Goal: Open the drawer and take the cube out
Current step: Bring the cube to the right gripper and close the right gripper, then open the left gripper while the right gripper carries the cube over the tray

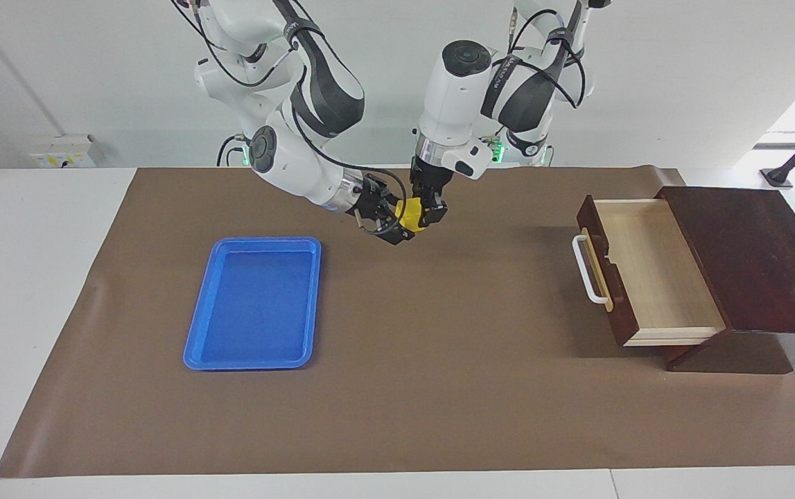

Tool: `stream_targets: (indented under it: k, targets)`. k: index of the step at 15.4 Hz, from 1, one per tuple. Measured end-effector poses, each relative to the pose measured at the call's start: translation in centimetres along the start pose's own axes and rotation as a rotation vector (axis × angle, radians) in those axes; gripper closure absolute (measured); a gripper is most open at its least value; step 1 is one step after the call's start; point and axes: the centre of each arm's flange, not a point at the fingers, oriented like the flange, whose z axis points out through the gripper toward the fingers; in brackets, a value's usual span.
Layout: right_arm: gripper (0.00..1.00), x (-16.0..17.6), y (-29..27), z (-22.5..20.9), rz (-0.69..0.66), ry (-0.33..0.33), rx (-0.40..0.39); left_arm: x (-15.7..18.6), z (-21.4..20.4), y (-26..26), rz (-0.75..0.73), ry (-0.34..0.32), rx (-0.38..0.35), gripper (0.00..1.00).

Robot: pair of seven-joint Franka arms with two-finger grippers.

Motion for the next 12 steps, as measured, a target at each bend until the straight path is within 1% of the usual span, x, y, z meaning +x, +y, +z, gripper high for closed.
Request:
stream_targets:
  k: [1, 2, 3, 10, 11, 12]
  targets:
    - [0.19, 0.0, -0.09, -0.06, 0.004, 0.001, 0.008, 0.01, 0.02, 0.0, 0.0, 0.0, 0.0, 0.44]
    - [0.36, -0.05, -0.11, -0.05, 0.005, 0.002, 0.011, 0.01, 0.03, -0.01, 0.0, 0.0, 0.0, 0.44]
    - [0.44, -0.07, -0.15, -0.04, 0.003, 0.004, 0.015, 0.02, 0.06, -0.05, 0.01, 0.004, -0.001, 0.44]
    - [0.44, -0.29, -0.33, -0.21, -0.001, 0.003, 0.019, 0.12, -0.22, 0.09, 0.015, 0.0, -0.006, 0.44]
    - [0.44, -0.38, -0.48, -0.39, -0.003, 0.001, 0.023, 0.22, -0.3, 0.22, 0.011, -0.001, -0.007, 0.4]
    - [0.44, -0.4, -0.73, -0.82, -0.003, 0.0, 0.032, 0.41, -0.31, 0.4, 0.007, 0.002, -0.009, 0.31]
